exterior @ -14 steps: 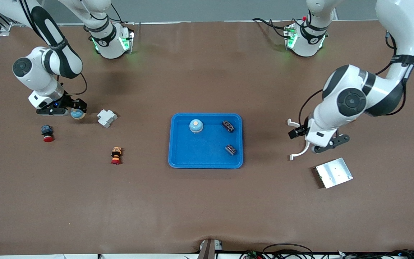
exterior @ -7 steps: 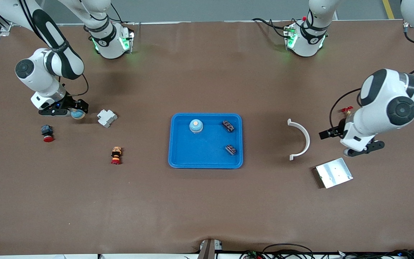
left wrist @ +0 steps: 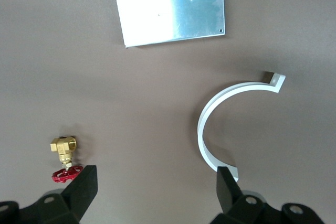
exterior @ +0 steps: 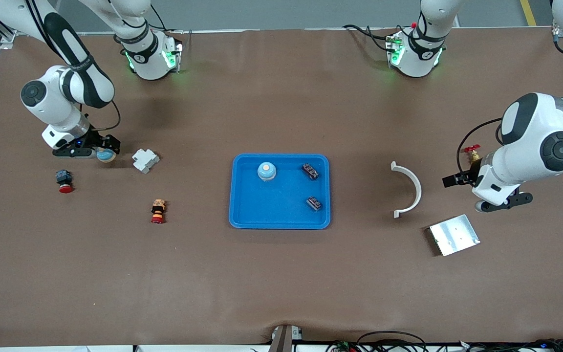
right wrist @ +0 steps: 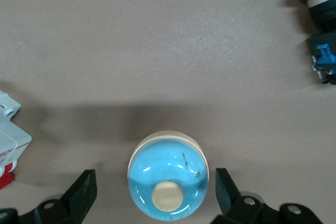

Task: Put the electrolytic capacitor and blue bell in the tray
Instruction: 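Return the left arm to rest while the right gripper grasps the bell, then carry the second blue bell over the tray with the right gripper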

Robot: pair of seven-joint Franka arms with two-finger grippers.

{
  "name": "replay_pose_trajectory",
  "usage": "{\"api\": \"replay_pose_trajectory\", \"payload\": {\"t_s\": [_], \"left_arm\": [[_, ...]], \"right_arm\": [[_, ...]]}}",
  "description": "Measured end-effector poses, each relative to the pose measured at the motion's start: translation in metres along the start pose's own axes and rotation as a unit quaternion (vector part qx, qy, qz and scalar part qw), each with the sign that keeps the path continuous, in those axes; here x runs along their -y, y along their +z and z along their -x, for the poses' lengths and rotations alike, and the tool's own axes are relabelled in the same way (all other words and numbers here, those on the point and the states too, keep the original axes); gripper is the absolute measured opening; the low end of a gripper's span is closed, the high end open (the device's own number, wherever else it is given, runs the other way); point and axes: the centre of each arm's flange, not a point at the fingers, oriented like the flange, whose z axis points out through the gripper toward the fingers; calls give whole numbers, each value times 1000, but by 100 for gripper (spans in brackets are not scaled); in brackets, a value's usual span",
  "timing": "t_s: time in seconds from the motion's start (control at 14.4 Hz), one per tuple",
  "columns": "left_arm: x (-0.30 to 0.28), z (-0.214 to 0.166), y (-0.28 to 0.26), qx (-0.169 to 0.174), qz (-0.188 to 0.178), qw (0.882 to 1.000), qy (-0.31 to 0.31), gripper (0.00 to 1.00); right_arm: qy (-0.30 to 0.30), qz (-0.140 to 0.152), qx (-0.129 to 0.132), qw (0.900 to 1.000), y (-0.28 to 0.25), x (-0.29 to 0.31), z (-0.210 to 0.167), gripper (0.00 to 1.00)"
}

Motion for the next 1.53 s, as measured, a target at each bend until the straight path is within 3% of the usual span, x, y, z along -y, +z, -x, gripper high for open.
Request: {"api": "replay_pose_trajectory", "payload": {"t_s": [0.28, 0.42, 0.56, 0.62, 0.76, 1.04, 1.53], "left_arm": [[0, -4, 4, 18, 3, 1000, 12, 100], [9, -3, -4, 20, 8, 999, 25, 100], [21, 2, -20, 20, 8, 999, 33, 100], [24, 5, -29, 17, 11, 999, 33, 100], [30, 10, -45, 9, 25, 999, 31, 100], [46, 20, -83, -15, 42, 999, 21, 100], [40, 34, -215, -52, 65, 996, 29, 100]], "right_arm": [[-2, 0, 0, 1000, 0, 0, 0, 100], [-2, 0, 1, 1000, 1, 0, 1, 95], [-2, 0, 1, 1000, 1, 0, 1, 81], [-2, -1, 2, 1000, 1, 0, 1, 81], [-3, -1, 1, 1000, 1, 0, 1, 63], [-3, 0, 1, 1000, 1, 0, 1, 63], [-9, 0, -4, 1000, -1, 4, -4, 63]]}}
